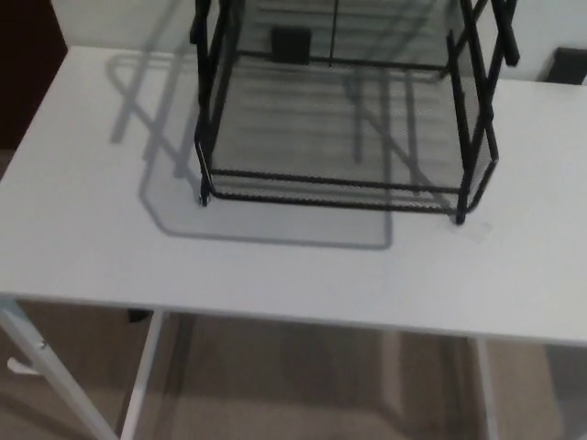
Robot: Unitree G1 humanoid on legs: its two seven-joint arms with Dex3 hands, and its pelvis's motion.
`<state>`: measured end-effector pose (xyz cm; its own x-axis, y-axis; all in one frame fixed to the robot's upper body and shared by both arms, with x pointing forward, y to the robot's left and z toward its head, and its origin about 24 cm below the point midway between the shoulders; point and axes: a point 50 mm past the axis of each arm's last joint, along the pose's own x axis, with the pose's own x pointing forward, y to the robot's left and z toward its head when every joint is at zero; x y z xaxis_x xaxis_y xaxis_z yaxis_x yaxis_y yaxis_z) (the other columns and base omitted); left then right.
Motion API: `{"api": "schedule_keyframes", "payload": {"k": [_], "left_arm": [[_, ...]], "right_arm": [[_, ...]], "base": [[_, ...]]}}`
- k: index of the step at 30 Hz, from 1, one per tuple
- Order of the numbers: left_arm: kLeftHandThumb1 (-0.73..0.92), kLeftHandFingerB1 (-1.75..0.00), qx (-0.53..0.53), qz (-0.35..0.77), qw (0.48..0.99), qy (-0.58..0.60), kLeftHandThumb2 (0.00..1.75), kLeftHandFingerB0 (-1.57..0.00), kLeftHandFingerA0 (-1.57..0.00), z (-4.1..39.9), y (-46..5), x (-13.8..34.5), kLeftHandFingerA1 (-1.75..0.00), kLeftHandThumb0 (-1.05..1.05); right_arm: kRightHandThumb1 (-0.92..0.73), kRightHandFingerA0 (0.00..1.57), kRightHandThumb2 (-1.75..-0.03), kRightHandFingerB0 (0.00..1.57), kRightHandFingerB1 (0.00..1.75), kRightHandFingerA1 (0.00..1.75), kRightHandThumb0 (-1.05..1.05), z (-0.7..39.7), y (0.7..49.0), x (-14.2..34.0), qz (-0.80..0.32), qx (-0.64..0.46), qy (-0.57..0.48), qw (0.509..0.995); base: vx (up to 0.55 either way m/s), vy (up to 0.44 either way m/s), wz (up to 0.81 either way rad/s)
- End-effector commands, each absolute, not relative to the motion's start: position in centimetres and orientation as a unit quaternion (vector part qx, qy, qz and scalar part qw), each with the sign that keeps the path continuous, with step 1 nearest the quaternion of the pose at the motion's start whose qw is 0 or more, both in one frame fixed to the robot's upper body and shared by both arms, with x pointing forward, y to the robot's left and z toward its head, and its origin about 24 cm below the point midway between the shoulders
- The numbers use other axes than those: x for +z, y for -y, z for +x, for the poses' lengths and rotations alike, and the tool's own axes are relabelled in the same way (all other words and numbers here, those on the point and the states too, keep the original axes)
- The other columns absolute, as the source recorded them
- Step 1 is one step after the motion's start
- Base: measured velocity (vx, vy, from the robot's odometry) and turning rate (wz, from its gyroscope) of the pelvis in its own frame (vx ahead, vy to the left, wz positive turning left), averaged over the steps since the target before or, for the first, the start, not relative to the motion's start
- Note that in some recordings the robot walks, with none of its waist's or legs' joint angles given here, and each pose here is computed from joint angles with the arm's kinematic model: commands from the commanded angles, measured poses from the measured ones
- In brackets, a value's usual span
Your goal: The robot walks towards a file tray kept in the middle of a desk and uses its right hand to grab a tray and pulls it out towards itself
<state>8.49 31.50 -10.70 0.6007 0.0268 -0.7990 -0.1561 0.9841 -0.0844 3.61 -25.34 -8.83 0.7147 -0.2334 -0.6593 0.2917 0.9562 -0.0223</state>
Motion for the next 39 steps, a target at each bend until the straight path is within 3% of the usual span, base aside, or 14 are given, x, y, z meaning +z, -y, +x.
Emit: {"api": "schedule_keyframes", "payload": {"k": [1, 13, 14, 15, 17, 21, 23, 24, 32, 33, 36, 37, 38, 39], "left_arm": [[0.35, -0.42, 0.047, -0.073, 0.883, -0.462, 0.62, -0.28, -0.48, 8.2, -32.0, -10.7, -0.41, -0.37], [0.38, -0.43, 0.051, -0.08, 0.867, -0.49, 0.61, -0.29, -0.41, 4.6, -32.0, -11.0, -0.41, -0.37], [0.27, -0.55, 0.052, -0.08, 0.866, -0.491, 0.86, -0.19, -0.3, 4.5, -32.0, -11.1, -0.57, -0.29], [0.39, -0.45, 0.054, -0.082, 0.865, -0.491, 0.67, -0.27, -0.45, 4.5, -32.0, -11.1, -0.44, -0.35], [0.41, -0.43, 0.057, -0.088, 0.866, -0.488, 0.67, -0.27, -0.53, 4.5, -32.0, -11.1, -0.44, -0.31], [0.38, -0.43, 0.066, -0.084, 0.864, -0.491, 0.63, -0.31, -0.53, 4.5, -32.1, -11.2, -0.43, -0.35], [0.37, -0.44, 0.068, -0.087, 0.864, -0.492, 0.63, -0.32, -0.51, 4.3, -32.1, -11.2, -0.43, -0.34], [0.38, -0.43, 0.067, -0.084, 0.864, -0.492, 0.64, -0.31, -0.51, 4.3, -32.1, -11.2, -0.43, -0.34], [0.4, -0.42, 0.057, -0.081, 0.863, -0.495, 0.63, -0.29, -0.43, 3.8, -32.2, -11.0, -0.41, -0.41], [0.25, -0.54, 0.056, -0.081, 0.862, -0.496, 0.85, -0.18, -0.32, 3.7, -32.2, -11.0, -0.58, -0.36], [0.27, -0.55, 0.057, -0.081, 0.861, -0.499, 0.87, -0.19, -0.32, 3.7, -32.2, -11.0, -0.58, -0.33], [0.26, -0.55, 0.058, -0.082, 0.86, -0.5, 0.86, -0.19, -0.33, 3.7, -32.2, -11.1, -0.58, -0.34], [0.42, -0.42, 0.061, -0.081, 0.859, -0.502, 0.63, -0.3, -0.47, 3.7, -32.2, -11.1, -0.42, -0.39], [0.27, -0.55, 0.062, -0.082, 0.858, -0.503, 0.86, -0.19, -0.35, 3.7, -32.3, -11.1, -0.59, -0.34]], "right_arm": [[-0.43, 0.63, -0.68, 0.36, 0.46, 0.59, -0.4, 3.4, 26.2, -9.1, 0.031, -0.146, -0.357, 0.922], [-0.44, 0.59, -0.71, 0.36, 0.47, 0.59, -0.4, 0.4, 25.6, -8.8, 0.009, -0.129, -0.389, 0.912], [-0.44, 0.62, -0.71, 0.37, 0.47, 0.6, -0.41, 0.4, 25.6, -8.8, 0.007, -0.127, -0.39, 0.912], [-0.44, 0.6, -0.71, 0.37, 0.47, 0.6, -0.42, 0.4, 25.7, -9.0, 0.005, -0.124, -0.39, 0.913], [-0.43, 0.58, -0.72, 0.36, 0.48, 0.6, -0.42, 0.4, 25.7, -9.0, 0.006, -0.122, -0.388, 0.914], [-0.43, 0.57, -0.71, 0.37, 0.48, 0.6, -0.41, 0.5, 25.5, -8.7, 0.008, -0.123, -0.388, 0.913], [-0.52, 0.6, -0.55, 0.43, 0.4, 0.52, -0.34, 0.1, 25.5, -8.9, 0.011, -0.123, -0.391, 0.912], [-0.41, 0.55, -0.71, 0.36, 0.48, 0.59, -0.43, 0.1, 25.7, -9.2, 0.012, -0.123, -0.393, 0.911], [-0.42, 0.62, -0.7, 0.38, 0.49, 0.6, -0.4, -0.3, 25.3, -9.1, 0.012, -0.117, -0.399, 0.909], [-0.43, 0.56, -0.71, 0.36, 0.48, 0.59, -0.4, -0.5, 25.5, -9.3, 0.01, -0.114, -0.403, 0.908], [-0.43, 0.55, -0.72, 0.36, 0.48, 0.59, -0.42, -0.5, 25.7, -9.5, 0.005, -0.11, -0.403, 0.908], [-0.43, 0.53, -0.72, 0.36, 0.48, 0.59, -0.44, -0.5, 25.7, -9.6, 0.003, -0.108, -0.402, 0.909], [-0.43, 0.54, -0.73, 0.36, 0.49, 0.6, -0.44, -0.4, 25.7, -9.6, -0.001, -0.107, -0.402, 0.909], [-0.43, 0.52, -0.73, 0.37, 0.49, 0.6, -0.44, -0.4, 25.7, -9.6, -0.001, -0.105, -0.401, 0.91]], "base": [[-0.2, -0.097, -0.02], [-0.11, -0.011, -0.05], [-0.01, 0.105, -0.07], [-0.04, 0.162, -0.07], [-0.06, 0.193, -0.03], [0.05, 0.188, 0.02], [0.07, 0.109, 0.02], [0.0, 0.0, 0.0], [0.1, -0.077, 0.1], [0.16, -0.189, 0.17], [0.19, -0.322, 0.18], [0.09, -0.161, -0.06], [0.09, -0.146, 0.0], [0.06, -0.125, -0.03]]}}
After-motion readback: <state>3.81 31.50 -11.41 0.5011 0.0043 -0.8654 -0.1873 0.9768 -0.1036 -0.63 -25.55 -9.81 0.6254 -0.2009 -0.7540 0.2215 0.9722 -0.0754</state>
